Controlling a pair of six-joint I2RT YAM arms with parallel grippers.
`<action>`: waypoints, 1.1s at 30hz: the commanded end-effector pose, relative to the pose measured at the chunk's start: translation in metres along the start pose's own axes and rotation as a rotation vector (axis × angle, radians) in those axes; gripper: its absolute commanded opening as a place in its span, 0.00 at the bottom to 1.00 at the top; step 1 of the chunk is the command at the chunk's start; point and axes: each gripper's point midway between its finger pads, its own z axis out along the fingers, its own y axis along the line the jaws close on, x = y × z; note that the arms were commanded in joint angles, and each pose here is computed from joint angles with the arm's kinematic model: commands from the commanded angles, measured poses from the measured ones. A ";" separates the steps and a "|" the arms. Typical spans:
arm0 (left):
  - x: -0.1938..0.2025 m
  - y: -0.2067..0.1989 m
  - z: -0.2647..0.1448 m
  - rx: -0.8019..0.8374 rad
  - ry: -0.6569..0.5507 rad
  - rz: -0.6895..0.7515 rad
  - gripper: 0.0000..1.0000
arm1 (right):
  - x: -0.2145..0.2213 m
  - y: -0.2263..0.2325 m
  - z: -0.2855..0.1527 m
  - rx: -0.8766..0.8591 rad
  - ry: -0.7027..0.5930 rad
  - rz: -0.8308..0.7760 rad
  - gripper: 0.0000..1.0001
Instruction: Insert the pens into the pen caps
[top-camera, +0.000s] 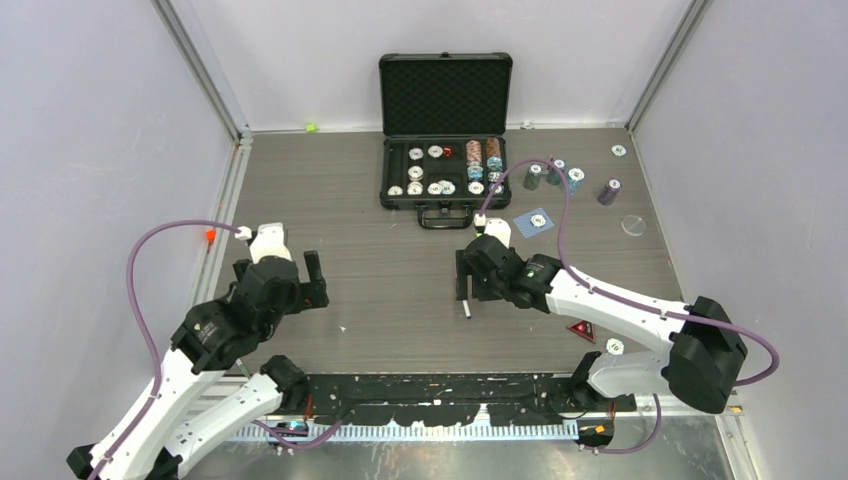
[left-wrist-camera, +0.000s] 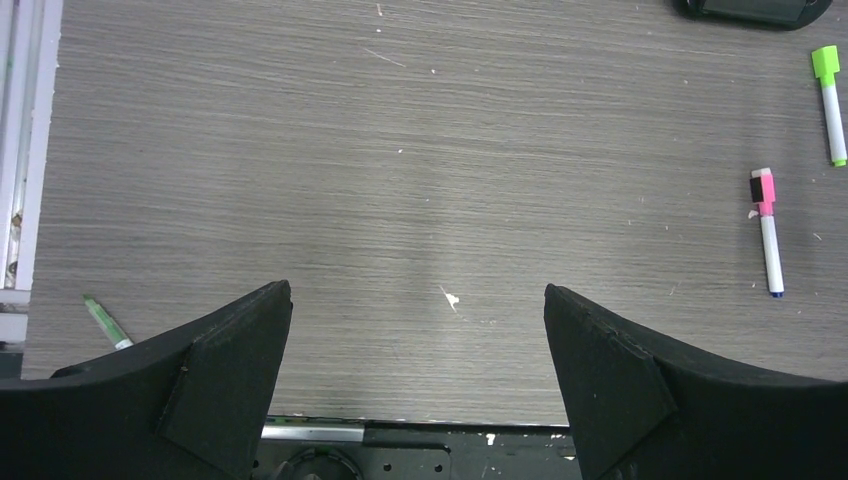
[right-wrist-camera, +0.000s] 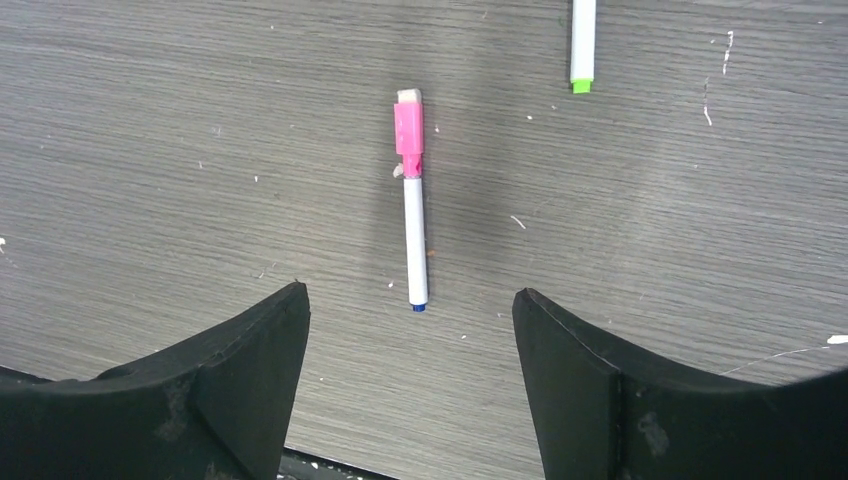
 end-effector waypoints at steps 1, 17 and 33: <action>-0.009 0.006 -0.003 -0.033 -0.038 -0.024 1.00 | -0.024 0.005 -0.012 -0.007 -0.084 0.008 0.79; 0.021 0.000 0.063 -0.269 0.124 0.045 1.00 | -0.041 0.021 -0.008 -0.028 -0.102 -0.042 0.82; 0.043 0.081 0.076 -0.571 0.109 -0.362 1.00 | -0.034 0.017 -0.017 -0.053 -0.096 -0.039 0.82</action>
